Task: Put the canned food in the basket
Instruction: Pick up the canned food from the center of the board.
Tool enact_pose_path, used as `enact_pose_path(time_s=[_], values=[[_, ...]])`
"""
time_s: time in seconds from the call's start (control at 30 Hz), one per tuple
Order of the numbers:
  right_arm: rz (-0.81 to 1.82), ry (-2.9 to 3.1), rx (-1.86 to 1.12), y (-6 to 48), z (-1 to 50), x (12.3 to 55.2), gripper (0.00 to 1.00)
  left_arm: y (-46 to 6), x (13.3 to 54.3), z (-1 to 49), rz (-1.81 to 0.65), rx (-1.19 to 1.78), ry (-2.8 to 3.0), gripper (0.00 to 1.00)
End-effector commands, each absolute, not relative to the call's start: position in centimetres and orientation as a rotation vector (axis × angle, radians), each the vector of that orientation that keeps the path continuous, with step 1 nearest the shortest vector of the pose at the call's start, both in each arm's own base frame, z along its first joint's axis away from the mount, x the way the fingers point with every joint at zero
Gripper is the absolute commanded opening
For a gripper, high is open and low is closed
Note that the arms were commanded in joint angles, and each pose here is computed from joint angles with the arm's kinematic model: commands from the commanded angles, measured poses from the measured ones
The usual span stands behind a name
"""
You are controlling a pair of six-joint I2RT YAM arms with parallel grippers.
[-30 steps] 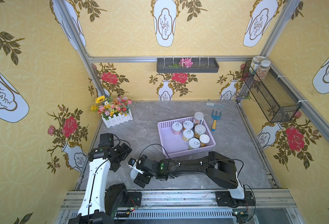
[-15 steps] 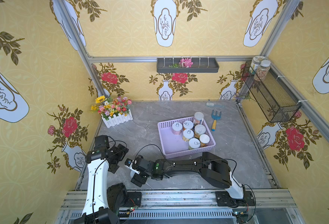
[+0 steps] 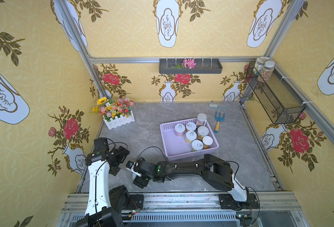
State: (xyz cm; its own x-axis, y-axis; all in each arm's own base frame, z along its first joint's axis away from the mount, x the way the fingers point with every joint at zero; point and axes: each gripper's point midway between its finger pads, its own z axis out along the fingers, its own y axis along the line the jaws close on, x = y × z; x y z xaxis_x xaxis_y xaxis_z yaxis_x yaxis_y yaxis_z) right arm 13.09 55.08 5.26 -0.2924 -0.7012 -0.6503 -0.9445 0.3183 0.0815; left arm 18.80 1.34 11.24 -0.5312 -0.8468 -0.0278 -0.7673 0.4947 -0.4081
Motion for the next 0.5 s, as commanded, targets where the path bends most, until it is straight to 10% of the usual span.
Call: enact_pose_path(time_s=[0.0, 0.47], values=[[0.667, 2.08, -1.44, 55.1, 5.8, 12.7, 0.66, 1.1, 18.6, 11.0, -0.525, -1.365, 2.538, 1.0], [0.737, 2.081, -1.324, 53.0, 9.1, 13.1, 0.54, -0.5, 19.7, 11.9, -0.659, -1.265, 2.538, 1.0]])
